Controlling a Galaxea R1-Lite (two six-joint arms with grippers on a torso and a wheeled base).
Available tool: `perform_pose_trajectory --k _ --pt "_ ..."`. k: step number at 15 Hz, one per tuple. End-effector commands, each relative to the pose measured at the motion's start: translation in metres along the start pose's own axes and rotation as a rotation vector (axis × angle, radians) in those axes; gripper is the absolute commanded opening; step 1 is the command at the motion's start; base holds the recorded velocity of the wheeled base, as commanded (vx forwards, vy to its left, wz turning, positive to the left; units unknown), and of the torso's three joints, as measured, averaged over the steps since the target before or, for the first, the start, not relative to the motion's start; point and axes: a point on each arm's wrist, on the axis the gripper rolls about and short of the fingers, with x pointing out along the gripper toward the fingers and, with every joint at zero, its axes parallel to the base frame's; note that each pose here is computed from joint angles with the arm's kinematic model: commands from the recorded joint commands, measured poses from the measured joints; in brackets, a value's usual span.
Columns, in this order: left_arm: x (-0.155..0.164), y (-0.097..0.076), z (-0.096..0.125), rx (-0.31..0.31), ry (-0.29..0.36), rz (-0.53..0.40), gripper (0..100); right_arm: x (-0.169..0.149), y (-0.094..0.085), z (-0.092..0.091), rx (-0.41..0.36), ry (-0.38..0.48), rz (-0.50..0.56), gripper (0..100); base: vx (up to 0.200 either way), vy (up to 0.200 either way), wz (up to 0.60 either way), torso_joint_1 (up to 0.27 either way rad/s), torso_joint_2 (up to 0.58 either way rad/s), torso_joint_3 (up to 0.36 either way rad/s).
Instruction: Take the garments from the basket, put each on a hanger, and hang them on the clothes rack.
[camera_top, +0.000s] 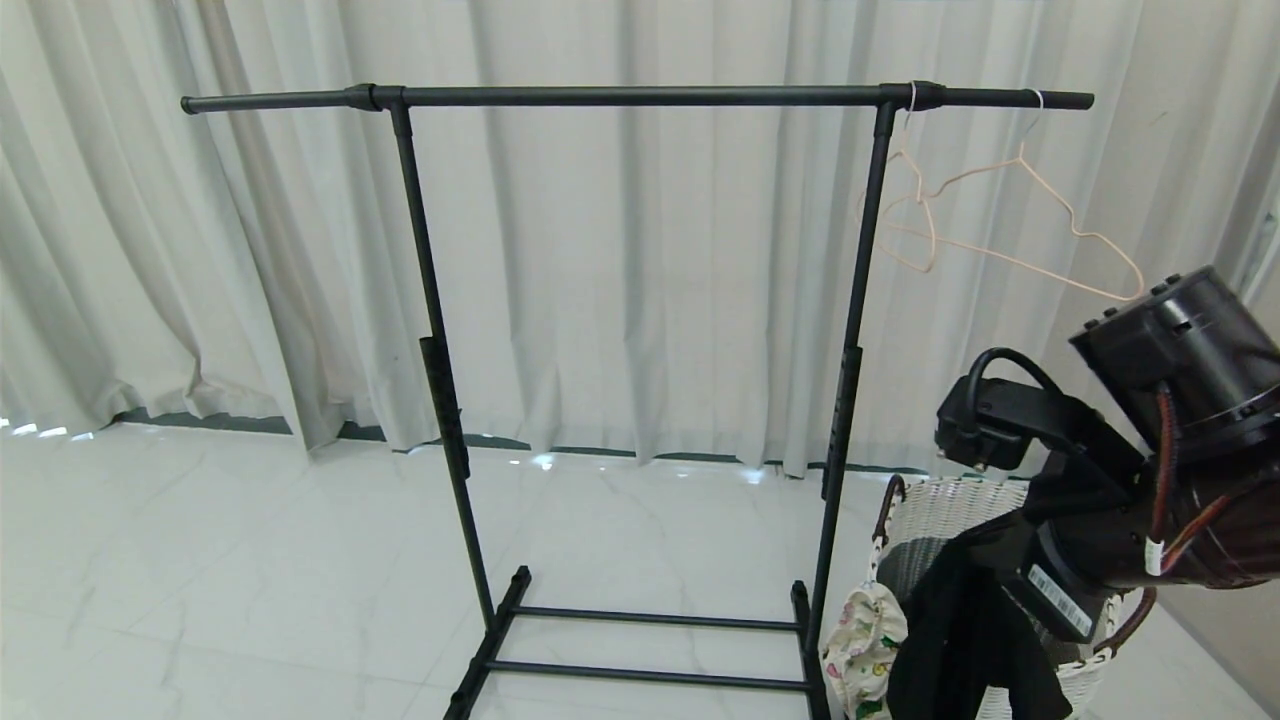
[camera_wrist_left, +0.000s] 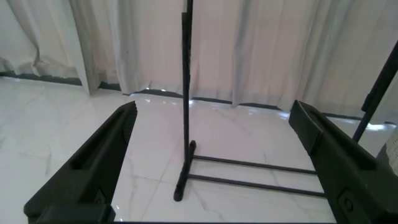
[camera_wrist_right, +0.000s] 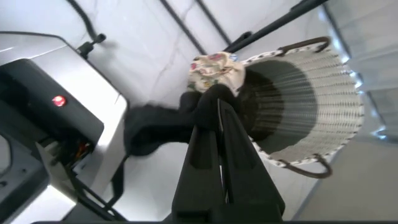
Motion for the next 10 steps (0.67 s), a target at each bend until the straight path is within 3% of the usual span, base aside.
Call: perform_pose_trajectory --k 1,2,3,4,7,9,10 --pt "-0.008 -0.001 0.024 -0.014 -0.078 -0.06 100 0.014 0.003 0.003 0.004 0.035 0.022 0 0.0 0.0 0.0 0.0 0.0 0.0" --pt "-0.011 -0.001 0.03 -0.018 -0.088 -0.103 100 0.013 0.003 0.003 0.009 0.033 0.027 0 0.0 0.0 0.0 0.0 0.0 0.0" --pt "-0.02 -0.003 0.058 -0.011 -0.123 -0.231 100 0.011 0.005 0.005 0.003 0.019 0.044 0 0.0 0.0 0.0 0.0 0.0 0.0" --pt "-0.011 -0.005 0.079 -0.012 -0.077 -0.299 100 0.01 0.009 0.007 -0.006 0.009 0.054 0 0.0 0.0 0.0 0.0 0.0 0.0" --pt "0.047 -0.006 0.143 -0.041 0.106 -0.341 100 0.007 0.015 0.01 -0.012 -0.004 0.07 0 0.0 0.0 0.0 0.0 0.0 0.0" --pt "0.087 -0.012 0.163 -0.052 0.203 -0.429 100 0.006 0.017 0.012 -0.009 -0.013 0.074 0 0.0 0.0 0.0 0.0 0.0 0.0" --pt "0.11 -0.024 0.17 -0.069 0.265 -0.521 100 0.005 0.016 0.014 -0.006 -0.02 0.072 0 0.0 0.0 0.0 0.0 0.0 0.0"
